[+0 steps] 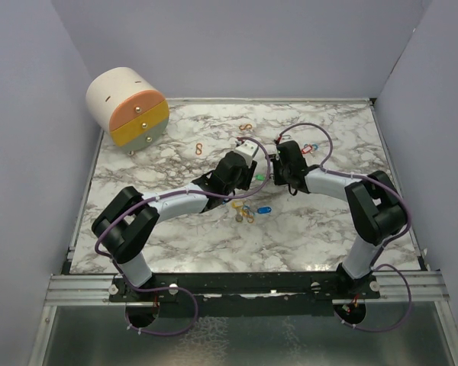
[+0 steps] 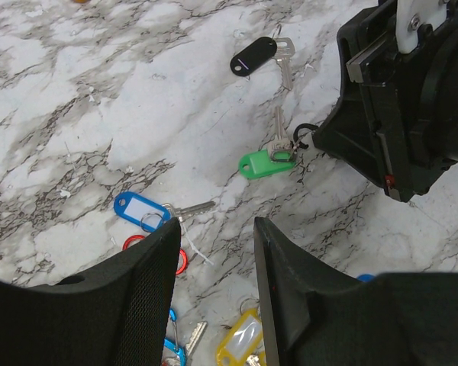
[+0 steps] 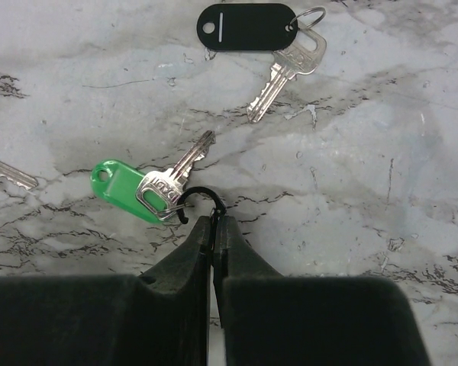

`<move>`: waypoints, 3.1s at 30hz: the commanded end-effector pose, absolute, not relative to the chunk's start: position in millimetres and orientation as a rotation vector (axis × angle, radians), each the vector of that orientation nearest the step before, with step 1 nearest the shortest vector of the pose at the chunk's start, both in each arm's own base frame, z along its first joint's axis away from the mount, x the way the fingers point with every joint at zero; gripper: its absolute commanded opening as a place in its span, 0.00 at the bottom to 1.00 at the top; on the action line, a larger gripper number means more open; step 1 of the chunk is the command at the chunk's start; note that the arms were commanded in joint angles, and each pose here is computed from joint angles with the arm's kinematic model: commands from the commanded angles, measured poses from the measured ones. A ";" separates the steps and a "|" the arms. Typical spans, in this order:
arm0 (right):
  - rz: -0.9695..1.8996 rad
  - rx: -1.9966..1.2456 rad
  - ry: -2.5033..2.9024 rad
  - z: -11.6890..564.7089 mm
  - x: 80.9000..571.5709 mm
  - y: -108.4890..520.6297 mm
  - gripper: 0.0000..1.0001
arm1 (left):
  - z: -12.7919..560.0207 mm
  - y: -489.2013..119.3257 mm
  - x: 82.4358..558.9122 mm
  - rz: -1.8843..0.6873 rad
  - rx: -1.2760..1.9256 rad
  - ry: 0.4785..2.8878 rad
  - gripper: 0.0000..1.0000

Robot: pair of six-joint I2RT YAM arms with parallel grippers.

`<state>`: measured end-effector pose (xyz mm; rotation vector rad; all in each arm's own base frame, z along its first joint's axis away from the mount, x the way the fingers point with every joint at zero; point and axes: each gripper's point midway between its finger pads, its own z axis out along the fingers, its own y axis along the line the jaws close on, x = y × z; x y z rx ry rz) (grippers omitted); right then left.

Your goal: Put the keys on the keyring

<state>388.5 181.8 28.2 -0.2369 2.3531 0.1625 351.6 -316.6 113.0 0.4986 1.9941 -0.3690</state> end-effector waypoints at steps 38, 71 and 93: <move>0.163 -0.263 2.279 93.4 374.2 173.0 0.00 | 106.8 -378.1 352.4 -0.602 0.710 1.874 0.57; 0.021 -0.193 2.217 144.0 391.2 153.0 0.01 | 140.5 -318.5 343.0 -0.462 0.503 1.846 0.58; -0.047 -0.044 2.281 119.6 400.1 93.9 0.13 | 135.7 -307.7 342.5 -0.421 0.480 1.857 0.59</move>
